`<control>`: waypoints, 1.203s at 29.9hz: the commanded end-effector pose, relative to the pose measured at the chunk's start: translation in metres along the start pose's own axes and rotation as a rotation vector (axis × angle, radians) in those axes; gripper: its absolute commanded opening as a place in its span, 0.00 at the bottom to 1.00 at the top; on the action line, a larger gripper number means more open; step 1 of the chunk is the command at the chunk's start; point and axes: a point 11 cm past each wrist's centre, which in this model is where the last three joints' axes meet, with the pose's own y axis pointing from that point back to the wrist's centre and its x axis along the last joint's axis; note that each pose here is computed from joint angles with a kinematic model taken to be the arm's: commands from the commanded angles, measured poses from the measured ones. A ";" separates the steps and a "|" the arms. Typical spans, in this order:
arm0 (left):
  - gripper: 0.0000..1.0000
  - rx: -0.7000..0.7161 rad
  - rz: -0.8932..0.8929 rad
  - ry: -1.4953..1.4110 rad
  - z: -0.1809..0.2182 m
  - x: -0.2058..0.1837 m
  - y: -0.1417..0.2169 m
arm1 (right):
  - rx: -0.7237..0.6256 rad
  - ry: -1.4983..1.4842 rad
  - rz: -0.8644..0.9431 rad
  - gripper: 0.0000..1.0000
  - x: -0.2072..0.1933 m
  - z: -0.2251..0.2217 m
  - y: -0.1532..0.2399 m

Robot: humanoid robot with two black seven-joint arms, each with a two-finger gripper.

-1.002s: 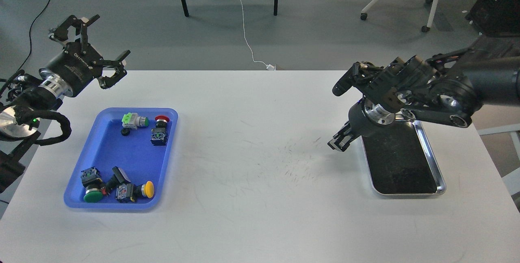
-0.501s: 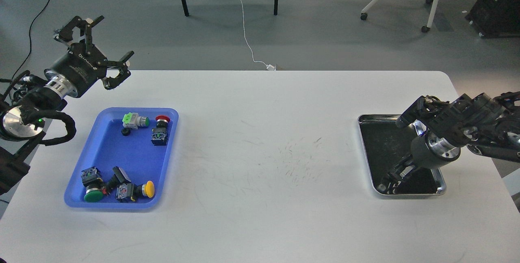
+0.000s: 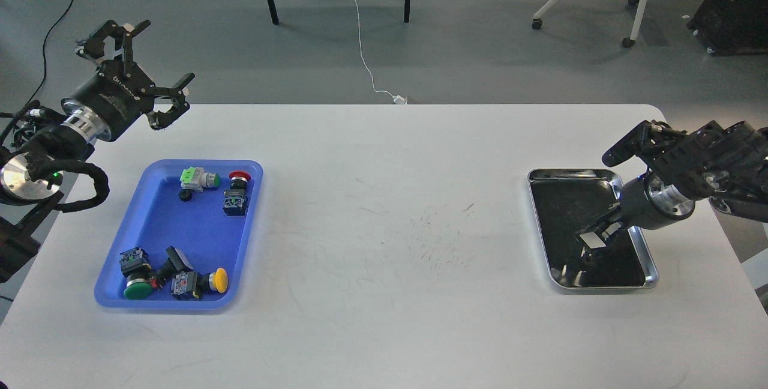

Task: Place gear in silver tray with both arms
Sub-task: 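Raise the right arm away and move the left gripper to the blue tray, then grasp another black gear in the blue tray with the left gripper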

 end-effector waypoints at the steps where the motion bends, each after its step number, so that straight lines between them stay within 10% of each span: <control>1: 0.98 0.055 -0.025 -0.184 0.009 -0.004 -0.002 | 0.053 -0.113 0.246 0.85 0.056 -0.001 0.025; 19: 0.98 0.474 -0.306 -1.247 -0.028 -0.034 0.052 | 0.873 -1.142 0.955 0.96 0.156 -0.038 0.029; 30: 0.94 0.748 -0.433 -1.770 -0.090 0.001 0.083 | 1.371 -1.787 1.003 0.98 0.095 -0.029 -0.010; 36: 0.85 0.798 -0.502 -1.970 -0.111 0.013 0.093 | 1.395 -1.918 0.972 0.98 0.052 -0.040 -0.041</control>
